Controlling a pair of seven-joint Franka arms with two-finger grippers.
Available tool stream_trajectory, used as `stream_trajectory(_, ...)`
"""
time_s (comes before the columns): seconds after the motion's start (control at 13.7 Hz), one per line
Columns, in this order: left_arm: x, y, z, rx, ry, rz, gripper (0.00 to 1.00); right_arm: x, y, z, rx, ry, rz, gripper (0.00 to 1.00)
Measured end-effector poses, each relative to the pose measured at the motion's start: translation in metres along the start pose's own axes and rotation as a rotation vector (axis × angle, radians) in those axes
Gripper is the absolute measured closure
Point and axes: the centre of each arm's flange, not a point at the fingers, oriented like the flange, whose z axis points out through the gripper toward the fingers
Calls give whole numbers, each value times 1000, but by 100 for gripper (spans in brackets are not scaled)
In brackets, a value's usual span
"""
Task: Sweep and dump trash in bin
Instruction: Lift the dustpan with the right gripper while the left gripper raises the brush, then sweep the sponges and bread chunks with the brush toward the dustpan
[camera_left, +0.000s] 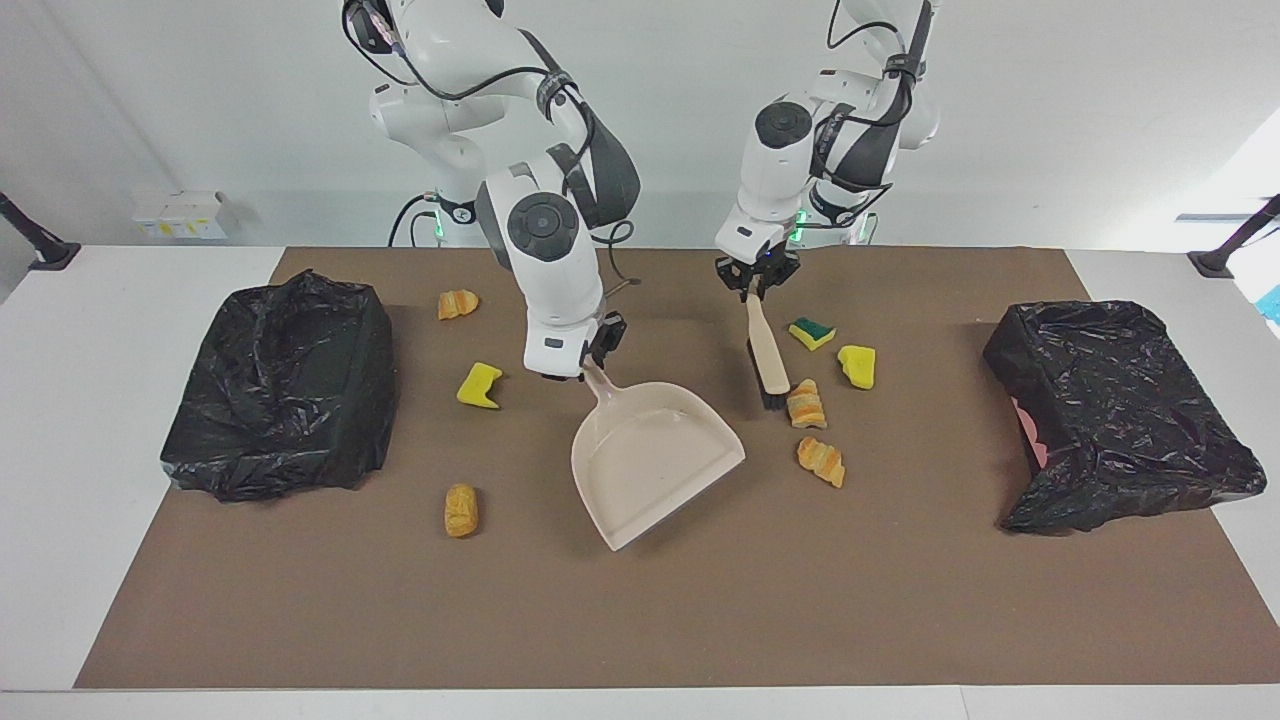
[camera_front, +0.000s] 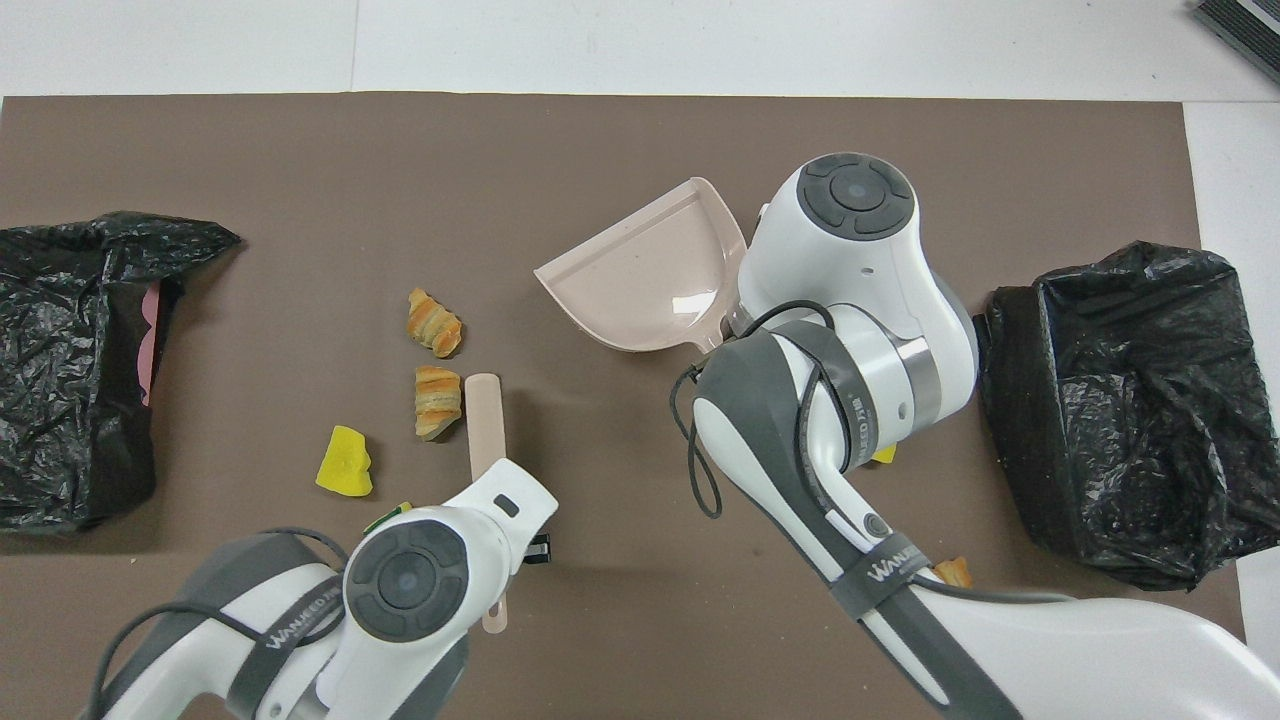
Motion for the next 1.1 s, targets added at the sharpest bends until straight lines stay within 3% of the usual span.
stream_trajectory(0.22,35,-50,-5,28,6,3,74,-5,16,0,-82,-40,-150,69)
stream_trajectory(0.66,113,-150,0,4,-14,160,74,-12,39,-2,-170,-111,-558,69)
stream_trajectory(0.88,132,-147,25,-4,-47,218,74,-9,39,-2,-226,-156,-717,69)
stream_trajectory(1.1,129,-131,33,-3,-62,308,74,-3,37,9,-254,-196,-852,69)
